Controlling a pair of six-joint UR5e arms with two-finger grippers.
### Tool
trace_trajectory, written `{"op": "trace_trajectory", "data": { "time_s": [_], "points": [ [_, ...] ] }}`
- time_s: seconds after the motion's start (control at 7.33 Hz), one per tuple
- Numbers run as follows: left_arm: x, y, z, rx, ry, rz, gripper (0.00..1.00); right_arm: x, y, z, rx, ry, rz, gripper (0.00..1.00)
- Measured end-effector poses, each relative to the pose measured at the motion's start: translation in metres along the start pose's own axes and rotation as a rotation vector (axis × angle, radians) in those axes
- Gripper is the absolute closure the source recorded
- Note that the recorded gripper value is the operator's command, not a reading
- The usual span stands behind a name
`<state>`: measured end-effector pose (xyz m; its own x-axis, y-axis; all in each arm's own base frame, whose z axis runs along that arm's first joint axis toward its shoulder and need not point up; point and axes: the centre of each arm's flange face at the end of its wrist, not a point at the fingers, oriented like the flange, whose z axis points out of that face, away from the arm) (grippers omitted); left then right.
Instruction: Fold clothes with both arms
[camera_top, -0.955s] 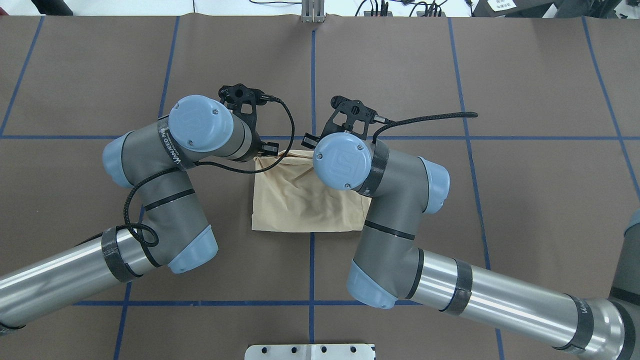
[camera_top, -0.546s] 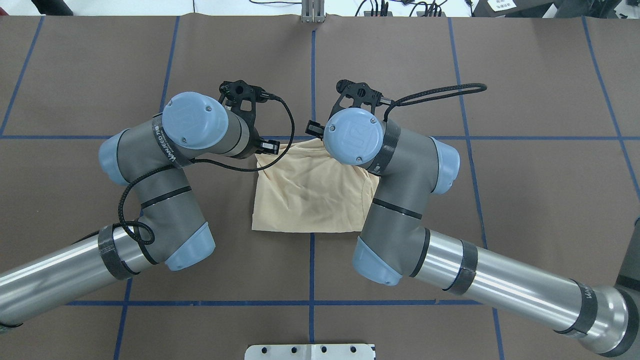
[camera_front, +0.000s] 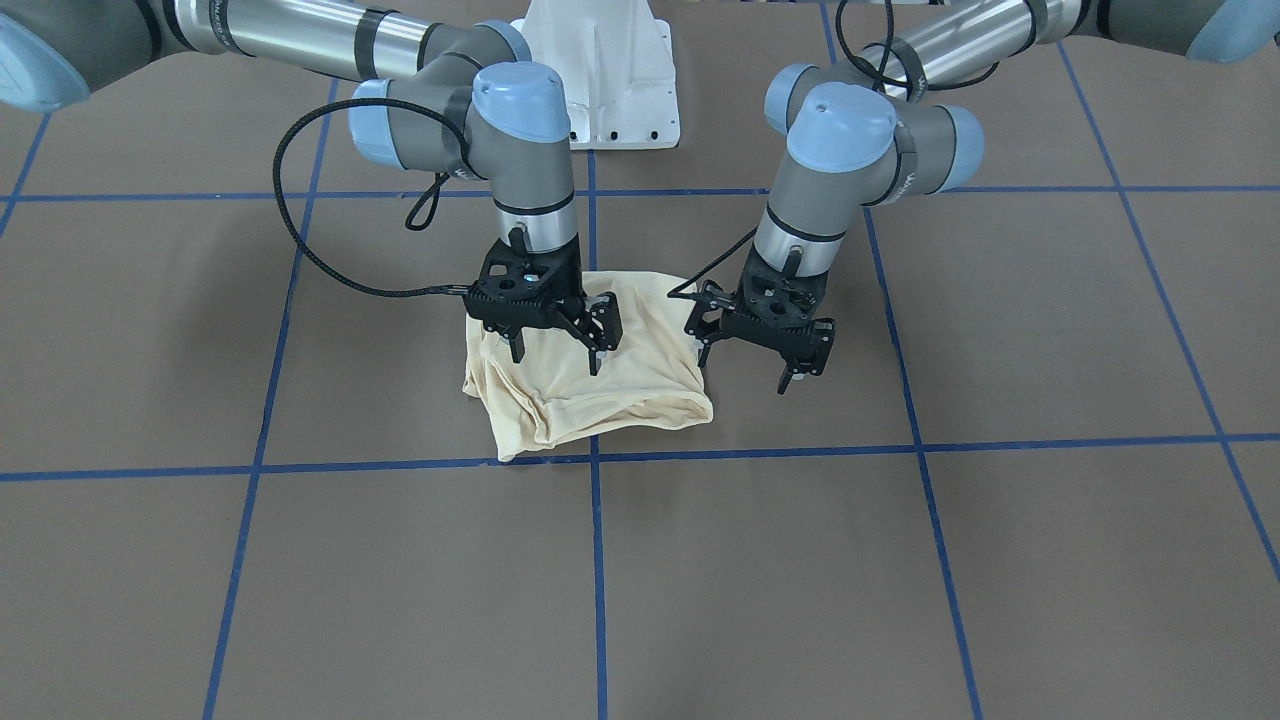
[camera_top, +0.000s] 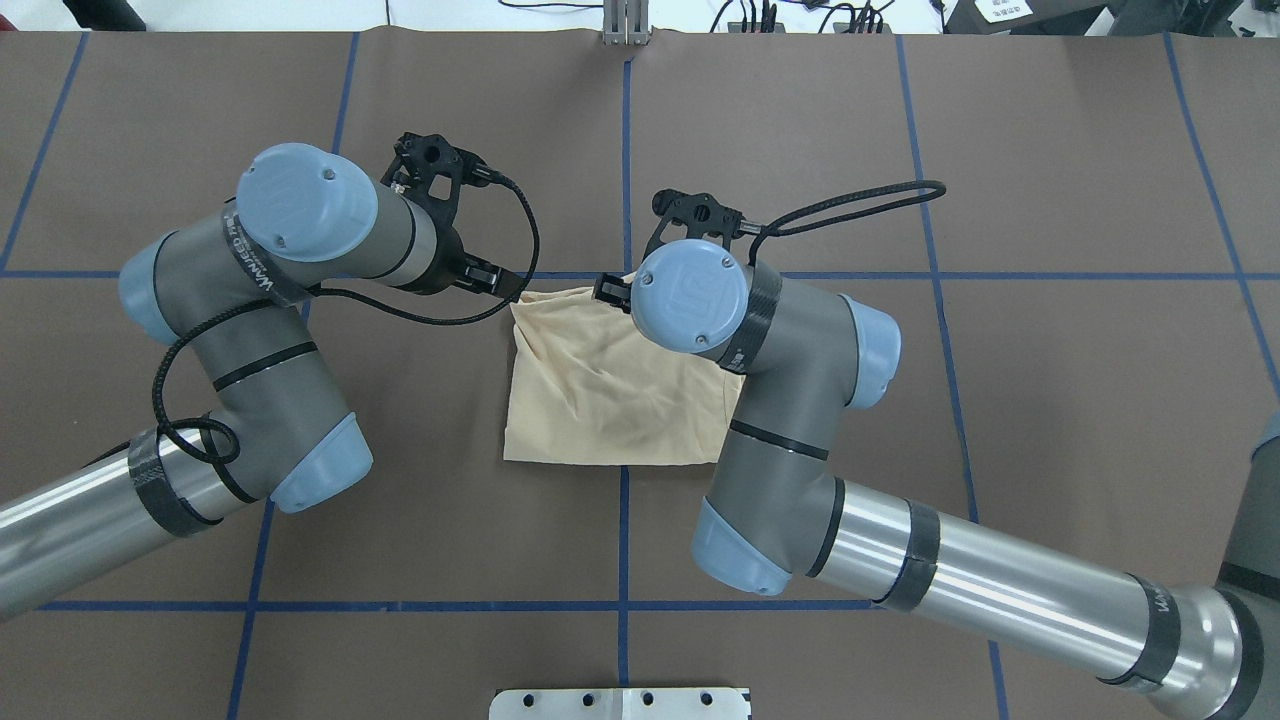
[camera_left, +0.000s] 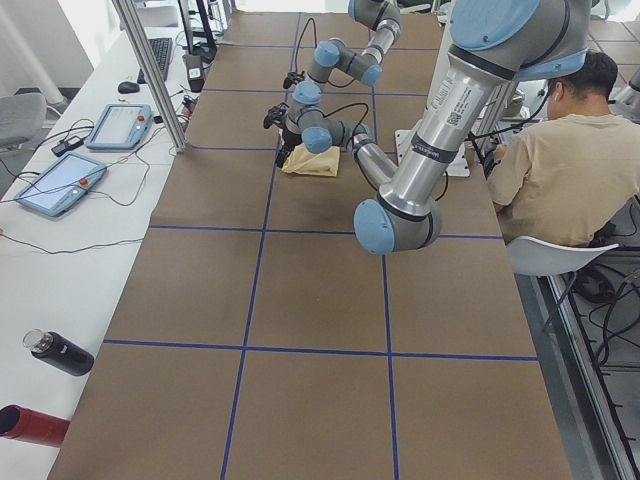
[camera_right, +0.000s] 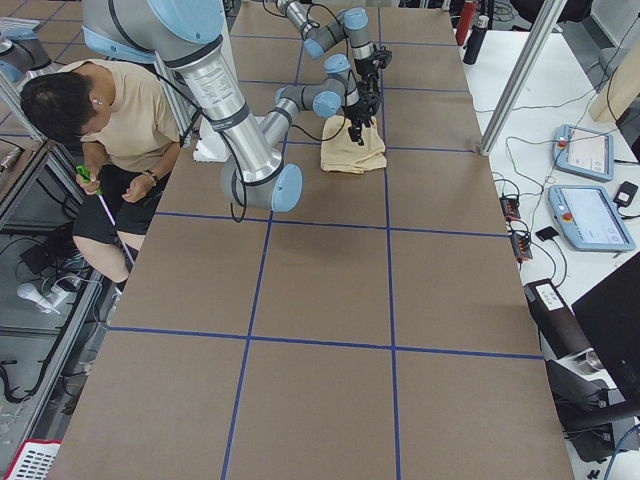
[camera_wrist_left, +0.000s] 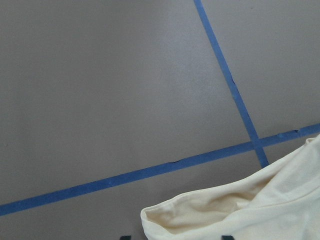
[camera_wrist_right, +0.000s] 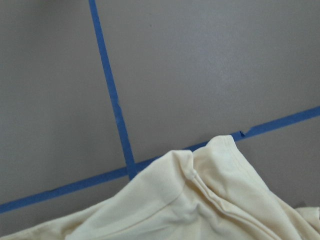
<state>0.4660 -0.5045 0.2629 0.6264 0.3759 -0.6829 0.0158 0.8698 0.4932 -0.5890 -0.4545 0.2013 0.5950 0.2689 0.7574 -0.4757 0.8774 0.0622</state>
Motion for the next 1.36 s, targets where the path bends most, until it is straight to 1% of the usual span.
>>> {"op": "trace_trajectory", "data": {
  "time_s": [0.14,0.27,0.41,0.55,0.82,0.96,1.09,1.23,1.36],
  "points": [
    [-0.005,0.002,-0.001,0.001,0.001,0.007,0.00,-0.006,0.009,0.018,0.009,0.033,-0.018,0.00],
    [-0.006,0.003,-0.002,0.002,0.002,0.009,0.00,-0.010,0.009,0.036,0.017,0.069,-0.050,0.00],
    [-0.007,0.003,-0.002,0.002,0.002,0.010,0.00,-0.008,0.002,0.047,0.026,0.103,-0.096,0.00],
    [-0.007,0.003,-0.003,0.003,0.003,0.009,0.00,-0.002,-0.014,0.054,0.036,0.142,-0.142,0.00],
    [-0.006,0.003,-0.005,0.006,0.006,0.004,0.00,0.020,-0.066,0.059,0.048,0.249,-0.258,0.00],
    [-0.006,0.004,-0.006,0.007,0.007,0.002,0.00,0.030,-0.094,0.056,0.042,0.278,-0.296,0.00],
    [-0.007,0.004,-0.007,0.007,0.008,0.001,0.00,0.038,-0.121,0.046,0.013,0.267,-0.312,0.00],
    [-0.009,0.004,-0.009,0.010,0.007,-0.002,0.00,0.048,-0.142,0.025,-0.034,0.218,-0.306,0.00],
    [-0.016,0.010,-0.017,0.016,0.008,-0.005,0.00,0.073,-0.156,-0.003,-0.080,0.155,-0.293,0.00]
  ]
}}
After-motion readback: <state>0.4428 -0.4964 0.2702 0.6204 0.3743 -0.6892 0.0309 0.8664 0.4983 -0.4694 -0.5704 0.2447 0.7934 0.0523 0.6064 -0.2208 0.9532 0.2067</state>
